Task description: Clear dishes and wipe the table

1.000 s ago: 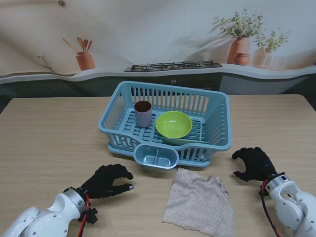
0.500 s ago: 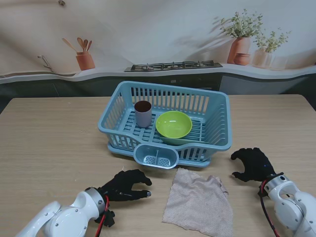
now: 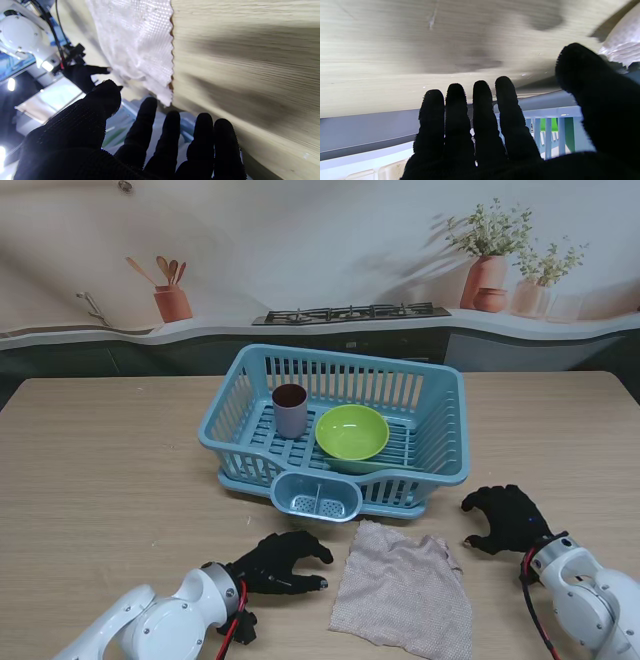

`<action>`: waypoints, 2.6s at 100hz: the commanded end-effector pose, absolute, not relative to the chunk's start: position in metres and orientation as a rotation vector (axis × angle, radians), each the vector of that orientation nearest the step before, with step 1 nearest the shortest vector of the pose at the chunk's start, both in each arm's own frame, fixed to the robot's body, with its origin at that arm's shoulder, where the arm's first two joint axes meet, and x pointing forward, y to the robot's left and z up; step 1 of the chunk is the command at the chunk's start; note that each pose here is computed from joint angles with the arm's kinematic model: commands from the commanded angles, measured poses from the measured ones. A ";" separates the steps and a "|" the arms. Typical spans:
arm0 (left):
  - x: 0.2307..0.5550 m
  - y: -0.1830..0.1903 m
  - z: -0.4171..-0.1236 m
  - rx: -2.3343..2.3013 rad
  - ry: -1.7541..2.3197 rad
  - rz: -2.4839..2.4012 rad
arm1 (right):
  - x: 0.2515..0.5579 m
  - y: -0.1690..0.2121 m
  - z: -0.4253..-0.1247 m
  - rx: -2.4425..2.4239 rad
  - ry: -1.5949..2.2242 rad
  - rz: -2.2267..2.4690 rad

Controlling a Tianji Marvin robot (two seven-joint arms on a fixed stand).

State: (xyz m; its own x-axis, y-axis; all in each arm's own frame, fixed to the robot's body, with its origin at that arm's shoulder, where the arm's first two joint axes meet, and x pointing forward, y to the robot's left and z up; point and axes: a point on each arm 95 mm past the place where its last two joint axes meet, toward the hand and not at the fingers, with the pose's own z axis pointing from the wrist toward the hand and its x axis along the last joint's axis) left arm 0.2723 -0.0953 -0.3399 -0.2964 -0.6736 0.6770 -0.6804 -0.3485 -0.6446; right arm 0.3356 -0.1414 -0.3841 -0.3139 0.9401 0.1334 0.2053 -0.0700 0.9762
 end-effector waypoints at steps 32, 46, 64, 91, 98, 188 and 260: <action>0.275 -0.128 -0.342 1.808 -1.781 1.737 | 0.332 -0.137 -0.387 1.253 1.596 1.433; 0.274 -0.138 -0.348 1.807 -1.797 1.689 | 0.332 -0.138 -0.387 1.254 1.593 1.435; 0.276 -0.151 -0.352 1.799 -1.807 1.641 | 0.331 -0.137 -0.387 1.260 1.591 1.434; 0.275 -0.159 -0.352 1.816 -1.856 1.443 | 0.330 -0.137 -0.387 1.268 1.581 1.435; 0.276 -0.161 -0.350 1.793 -1.873 1.411 | 0.330 -0.136 -0.387 1.271 1.577 1.436; 0.295 -0.184 -0.340 1.629 -1.894 1.448 | 0.330 -0.135 -0.387 1.285 1.561 1.439; 0.305 -0.162 -0.360 1.644 -2.257 1.245 | 0.328 -0.134 -0.387 1.311 1.508 1.445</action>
State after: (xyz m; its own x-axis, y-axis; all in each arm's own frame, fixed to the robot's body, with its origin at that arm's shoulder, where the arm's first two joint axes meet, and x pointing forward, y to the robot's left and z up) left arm 0.3020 -0.1790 -0.3462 -0.4703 -0.7183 0.5127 -0.7987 0.0992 -0.5936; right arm 0.3303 -0.1358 -0.3849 -0.2768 0.9453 0.1728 0.2000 -0.1192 0.9725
